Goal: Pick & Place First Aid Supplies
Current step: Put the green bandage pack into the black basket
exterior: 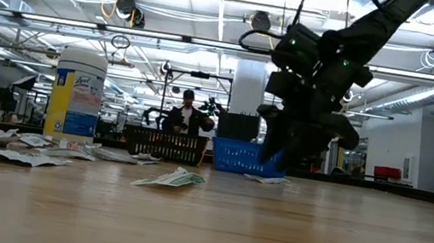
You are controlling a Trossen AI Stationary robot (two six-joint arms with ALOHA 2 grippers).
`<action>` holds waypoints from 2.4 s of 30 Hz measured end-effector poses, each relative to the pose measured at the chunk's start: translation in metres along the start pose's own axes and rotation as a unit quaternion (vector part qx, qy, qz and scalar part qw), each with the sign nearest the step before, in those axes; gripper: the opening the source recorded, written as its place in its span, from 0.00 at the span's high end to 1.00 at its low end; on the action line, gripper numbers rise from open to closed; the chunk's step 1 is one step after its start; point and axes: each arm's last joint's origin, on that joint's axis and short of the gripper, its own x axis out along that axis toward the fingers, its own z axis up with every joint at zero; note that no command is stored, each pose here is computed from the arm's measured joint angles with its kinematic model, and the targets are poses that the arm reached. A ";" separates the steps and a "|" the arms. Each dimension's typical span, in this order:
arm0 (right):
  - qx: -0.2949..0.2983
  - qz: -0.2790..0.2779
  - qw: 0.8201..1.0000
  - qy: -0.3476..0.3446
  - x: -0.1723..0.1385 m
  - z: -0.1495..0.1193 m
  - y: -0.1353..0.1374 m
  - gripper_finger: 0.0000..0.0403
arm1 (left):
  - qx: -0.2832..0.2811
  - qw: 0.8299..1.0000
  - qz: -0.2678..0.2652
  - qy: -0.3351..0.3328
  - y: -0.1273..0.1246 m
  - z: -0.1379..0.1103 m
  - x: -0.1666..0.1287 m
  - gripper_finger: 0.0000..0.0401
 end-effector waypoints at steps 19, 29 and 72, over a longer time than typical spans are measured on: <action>0.015 0.020 0.999 0.020 0.023 -0.009 -0.001 0.98 | -0.009 1.000 0.003 0.012 0.001 -0.002 0.000 0.33; 0.110 -0.086 0.989 -0.053 -0.034 0.037 0.010 0.99 | 0.005 1.000 0.003 0.011 0.001 -0.002 0.000 0.33; 0.192 -0.130 0.828 -0.511 -0.201 0.191 0.029 1.00 | 0.104 0.993 -0.009 -0.061 0.016 0.039 0.038 0.35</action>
